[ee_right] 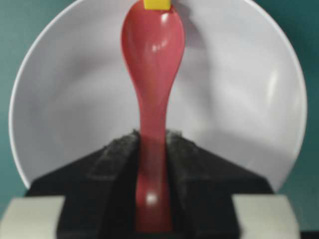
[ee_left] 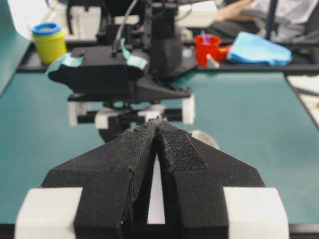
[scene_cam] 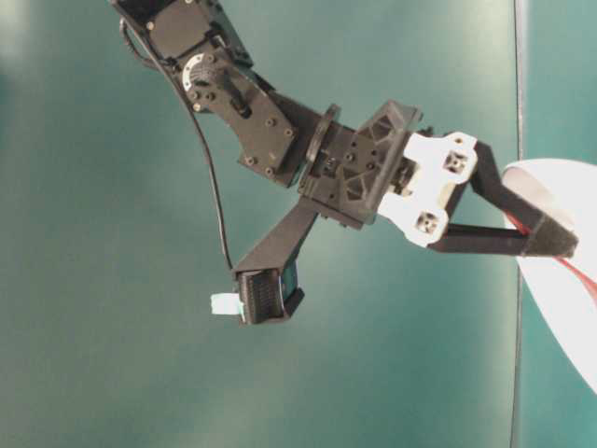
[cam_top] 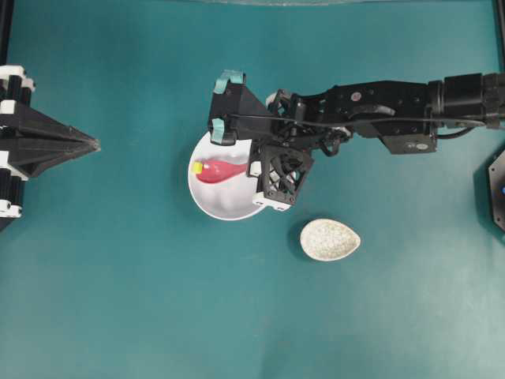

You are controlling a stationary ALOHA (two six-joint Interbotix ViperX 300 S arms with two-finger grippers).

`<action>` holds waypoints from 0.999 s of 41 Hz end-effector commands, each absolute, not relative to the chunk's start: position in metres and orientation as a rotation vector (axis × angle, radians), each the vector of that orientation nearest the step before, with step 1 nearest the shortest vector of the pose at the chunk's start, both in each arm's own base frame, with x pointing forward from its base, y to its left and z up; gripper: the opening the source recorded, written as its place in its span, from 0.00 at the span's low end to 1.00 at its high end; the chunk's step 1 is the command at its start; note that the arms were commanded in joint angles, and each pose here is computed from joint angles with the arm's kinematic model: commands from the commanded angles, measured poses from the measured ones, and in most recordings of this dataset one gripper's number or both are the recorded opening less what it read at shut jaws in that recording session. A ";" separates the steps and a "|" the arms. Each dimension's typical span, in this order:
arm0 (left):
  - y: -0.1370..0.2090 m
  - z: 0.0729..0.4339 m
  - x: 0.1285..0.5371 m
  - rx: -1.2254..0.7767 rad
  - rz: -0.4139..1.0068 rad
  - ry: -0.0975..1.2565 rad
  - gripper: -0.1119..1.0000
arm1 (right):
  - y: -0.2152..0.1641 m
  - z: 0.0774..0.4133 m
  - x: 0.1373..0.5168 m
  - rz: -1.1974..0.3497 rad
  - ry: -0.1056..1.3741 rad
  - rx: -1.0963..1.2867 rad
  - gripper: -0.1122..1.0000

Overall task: Scoop the yellow hexagonal prism block from the bowl with a spoon using the right arm.
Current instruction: 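Lift the spoon carrying the yellow block up and rightward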

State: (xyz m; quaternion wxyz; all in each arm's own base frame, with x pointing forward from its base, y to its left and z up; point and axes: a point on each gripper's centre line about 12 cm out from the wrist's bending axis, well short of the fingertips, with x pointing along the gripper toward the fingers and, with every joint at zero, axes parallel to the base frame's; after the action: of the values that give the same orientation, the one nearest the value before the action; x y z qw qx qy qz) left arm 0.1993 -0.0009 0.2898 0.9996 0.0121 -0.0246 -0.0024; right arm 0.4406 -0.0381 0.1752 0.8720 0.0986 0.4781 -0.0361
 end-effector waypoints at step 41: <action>-0.001 0.302 0.202 0.026 -0.006 -0.081 0.13 | -0.030 0.201 0.403 -0.094 0.769 0.202 0.29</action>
State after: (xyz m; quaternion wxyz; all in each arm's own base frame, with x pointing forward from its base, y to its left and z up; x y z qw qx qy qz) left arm 0.1993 -0.0008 0.2898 0.9996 0.0114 -0.0246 -0.0022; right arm 0.4038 -0.0313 0.1821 0.9085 0.0972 0.4037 -0.0471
